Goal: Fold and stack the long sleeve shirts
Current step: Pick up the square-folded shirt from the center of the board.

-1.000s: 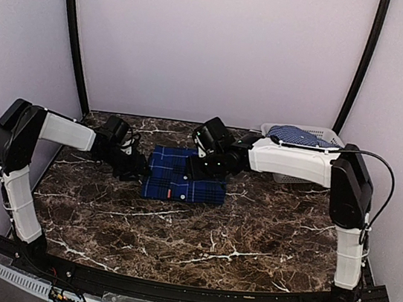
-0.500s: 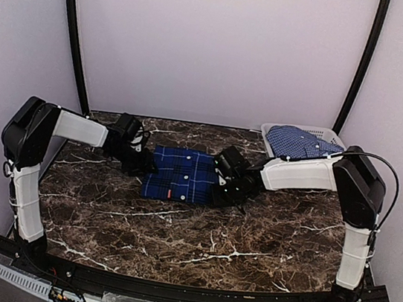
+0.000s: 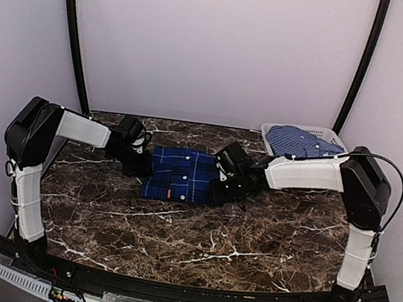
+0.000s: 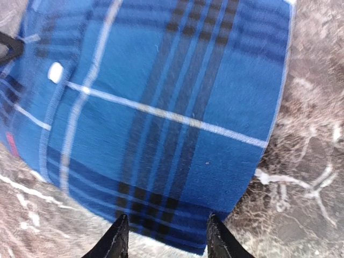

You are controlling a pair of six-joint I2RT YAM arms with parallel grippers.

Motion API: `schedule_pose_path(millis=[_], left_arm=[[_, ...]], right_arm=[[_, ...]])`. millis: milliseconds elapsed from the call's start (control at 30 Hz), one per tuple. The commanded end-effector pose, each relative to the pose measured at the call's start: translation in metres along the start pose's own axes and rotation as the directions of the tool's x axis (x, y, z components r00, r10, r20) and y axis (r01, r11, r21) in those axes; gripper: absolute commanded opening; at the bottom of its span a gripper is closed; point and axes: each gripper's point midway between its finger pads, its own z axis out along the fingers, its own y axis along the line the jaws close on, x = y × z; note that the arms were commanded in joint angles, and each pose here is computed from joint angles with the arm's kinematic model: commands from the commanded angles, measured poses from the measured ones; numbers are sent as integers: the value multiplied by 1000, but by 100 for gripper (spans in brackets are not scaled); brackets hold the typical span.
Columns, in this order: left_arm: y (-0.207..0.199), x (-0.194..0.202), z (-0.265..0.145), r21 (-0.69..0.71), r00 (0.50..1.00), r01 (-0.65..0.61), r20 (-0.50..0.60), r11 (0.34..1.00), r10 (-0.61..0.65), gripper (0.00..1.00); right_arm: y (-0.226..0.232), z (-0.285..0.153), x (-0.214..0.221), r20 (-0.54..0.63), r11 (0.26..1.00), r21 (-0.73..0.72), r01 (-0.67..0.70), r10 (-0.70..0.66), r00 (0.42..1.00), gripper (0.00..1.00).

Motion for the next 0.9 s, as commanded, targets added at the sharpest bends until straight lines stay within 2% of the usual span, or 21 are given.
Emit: schedule_pose_path(millis=[0, 200, 333, 700, 867], left_arm=[[-3, 15, -14, -9, 999, -10, -53, 1000, 10, 0], [-11, 24, -42, 7, 995, -71, -76, 997, 72, 0], [-7, 30, -61, -3, 991, -111, -81, 994, 111, 0], [6, 41, -106, -29, 983, -168, -85, 985, 165, 0], [3, 33, -125, -37, 984, -177, -39, 984, 175, 0]], right_arm=[[7, -32, -27, 91, 999, -37, -13, 17, 996, 49], [4, -45, -38, 128, 999, -38, -24, 29, 991, 50], [5, -41, -44, 134, 999, -39, -30, 35, 990, 47], [17, 6, -63, 107, 999, -33, -25, 28, 994, 23], [30, 16, -57, 87, 998, -61, -19, 24, 996, 15]])
